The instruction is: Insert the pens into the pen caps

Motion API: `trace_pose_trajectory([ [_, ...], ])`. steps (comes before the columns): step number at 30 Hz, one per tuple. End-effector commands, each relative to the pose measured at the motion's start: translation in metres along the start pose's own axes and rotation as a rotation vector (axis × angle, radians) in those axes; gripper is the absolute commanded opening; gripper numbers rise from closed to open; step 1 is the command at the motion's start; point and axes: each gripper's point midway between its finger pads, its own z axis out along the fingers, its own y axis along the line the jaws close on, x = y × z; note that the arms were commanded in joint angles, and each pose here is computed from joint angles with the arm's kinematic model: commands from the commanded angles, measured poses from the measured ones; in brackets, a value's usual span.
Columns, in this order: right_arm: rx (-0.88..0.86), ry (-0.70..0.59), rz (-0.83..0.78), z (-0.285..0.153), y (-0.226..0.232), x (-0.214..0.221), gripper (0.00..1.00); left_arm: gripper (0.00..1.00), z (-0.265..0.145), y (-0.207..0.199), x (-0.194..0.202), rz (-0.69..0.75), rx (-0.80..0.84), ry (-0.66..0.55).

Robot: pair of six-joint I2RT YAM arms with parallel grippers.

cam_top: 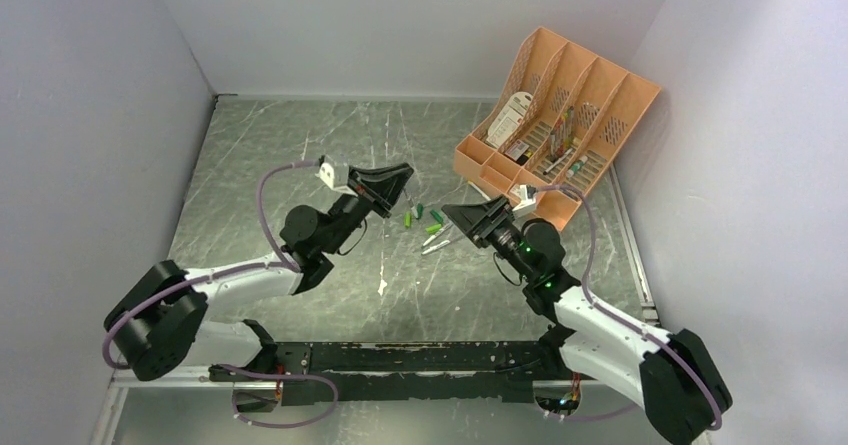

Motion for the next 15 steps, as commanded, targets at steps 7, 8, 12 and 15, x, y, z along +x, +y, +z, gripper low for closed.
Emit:
trace_pose_trajectory([
  [7, -0.164, 0.005, 0.39, -0.004, 0.009, 0.005, 0.6, 0.07, -0.021, -0.001, -0.006, 0.199, 0.119, -0.268],
  [8, -0.163, 0.009, 0.402, -0.003, 0.007, 0.006, 0.6, 0.07, -0.02, 0.0, -0.004, 0.186, 0.118, -0.264],
  [12, -0.17, -0.001, 0.434, -0.001, 0.008, 0.003, 0.6, 0.07, -0.019, -0.004, -0.003, 0.231, 0.128, -0.264],
  [15, -0.188, -0.003, 0.449, 0.002, 0.015, 0.0, 0.61, 0.07, -0.018, -0.004, 0.002, 0.237, 0.13, -0.254],
])
